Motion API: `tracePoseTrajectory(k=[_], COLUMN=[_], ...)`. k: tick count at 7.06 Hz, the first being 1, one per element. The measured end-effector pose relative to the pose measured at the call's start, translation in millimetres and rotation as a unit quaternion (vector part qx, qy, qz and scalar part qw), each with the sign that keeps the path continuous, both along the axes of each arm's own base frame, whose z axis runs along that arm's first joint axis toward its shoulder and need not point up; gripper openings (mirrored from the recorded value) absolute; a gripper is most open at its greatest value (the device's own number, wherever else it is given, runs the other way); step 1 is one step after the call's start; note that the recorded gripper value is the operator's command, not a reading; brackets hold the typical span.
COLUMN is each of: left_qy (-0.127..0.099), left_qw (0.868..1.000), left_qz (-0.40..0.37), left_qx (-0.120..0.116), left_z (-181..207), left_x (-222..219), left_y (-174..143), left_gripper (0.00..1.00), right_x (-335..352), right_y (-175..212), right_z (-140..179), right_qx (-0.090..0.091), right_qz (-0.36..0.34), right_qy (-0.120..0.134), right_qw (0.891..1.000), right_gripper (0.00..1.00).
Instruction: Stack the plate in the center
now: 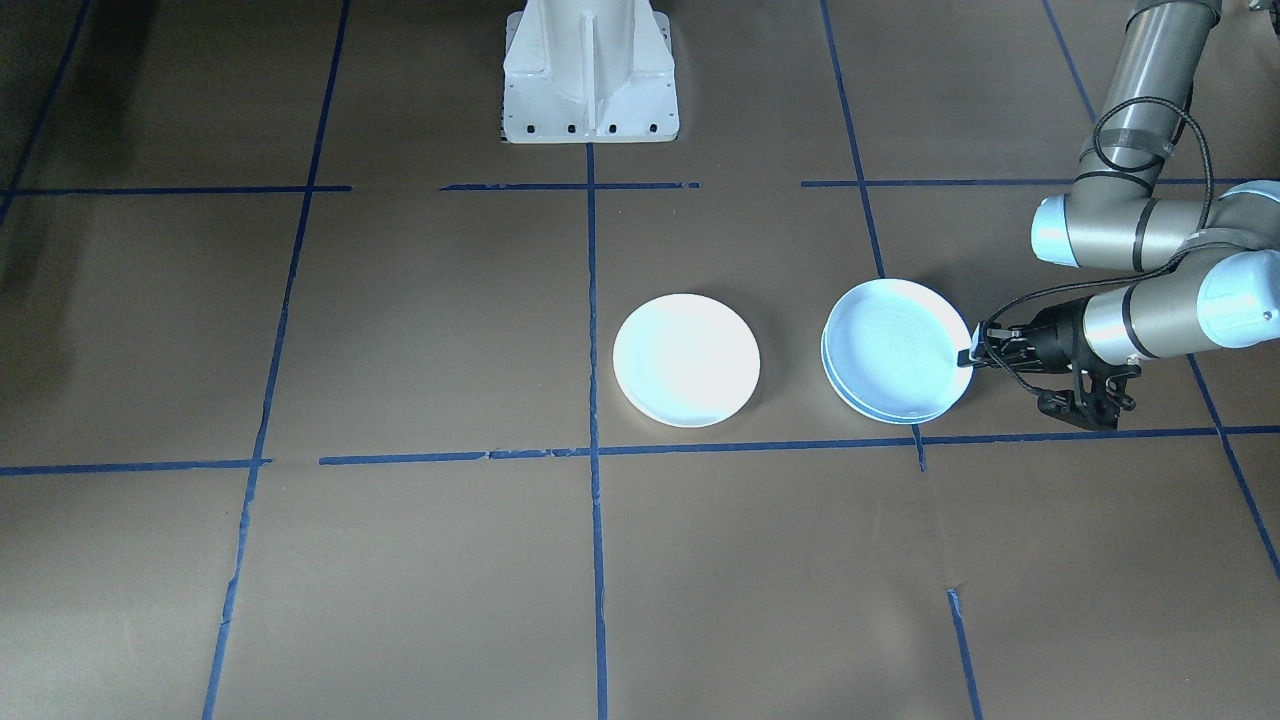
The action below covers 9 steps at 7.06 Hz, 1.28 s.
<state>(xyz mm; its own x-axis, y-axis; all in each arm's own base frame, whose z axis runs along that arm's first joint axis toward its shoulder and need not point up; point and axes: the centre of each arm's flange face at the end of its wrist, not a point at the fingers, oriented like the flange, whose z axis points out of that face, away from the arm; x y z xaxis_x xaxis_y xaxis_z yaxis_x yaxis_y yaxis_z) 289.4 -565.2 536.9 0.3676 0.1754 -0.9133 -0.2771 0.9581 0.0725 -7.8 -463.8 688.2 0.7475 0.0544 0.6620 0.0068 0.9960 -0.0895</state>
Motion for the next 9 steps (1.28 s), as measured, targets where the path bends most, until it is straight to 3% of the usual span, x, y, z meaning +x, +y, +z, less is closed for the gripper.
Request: tracePoseTrajectory(k=[2,3,4,5,9], left_qy=[-0.007,-0.014,-0.017,-0.018,-0.018], left_qw=[1.000,1.000,1.000,1.000,1.000], left_qz=[-0.006,-0.012,-0.015,-0.016,-0.021], left_qx=[0.000,0.003,0.005,0.006,0.005], left_z=[-0.2,1.2,2.0,2.0,-7.4], left_x=[1.2,0.9,0.1,-0.7,1.2], left_y=[-0.7,-1.8,-2.4,-2.9,-4.9], left_gripper=[0.00,0.07,0.66,1.00,1.00], right_x=[0.0,0.0,0.0,0.0,0.0], right_y=[0.0,-0.1,0.0,0.0,0.0], right_z=[-0.1,-0.1,0.0,0.0,0.0], right_qx=[0.000,0.000,0.000,0.000,0.000], right_qz=[0.000,0.000,0.000,0.000,0.000], right_qy=[0.000,0.000,0.000,0.000,0.000], right_qw=[1.000,1.000,1.000,1.000,1.000], right_gripper=[1.00,1.00,1.00,1.00,1.00])
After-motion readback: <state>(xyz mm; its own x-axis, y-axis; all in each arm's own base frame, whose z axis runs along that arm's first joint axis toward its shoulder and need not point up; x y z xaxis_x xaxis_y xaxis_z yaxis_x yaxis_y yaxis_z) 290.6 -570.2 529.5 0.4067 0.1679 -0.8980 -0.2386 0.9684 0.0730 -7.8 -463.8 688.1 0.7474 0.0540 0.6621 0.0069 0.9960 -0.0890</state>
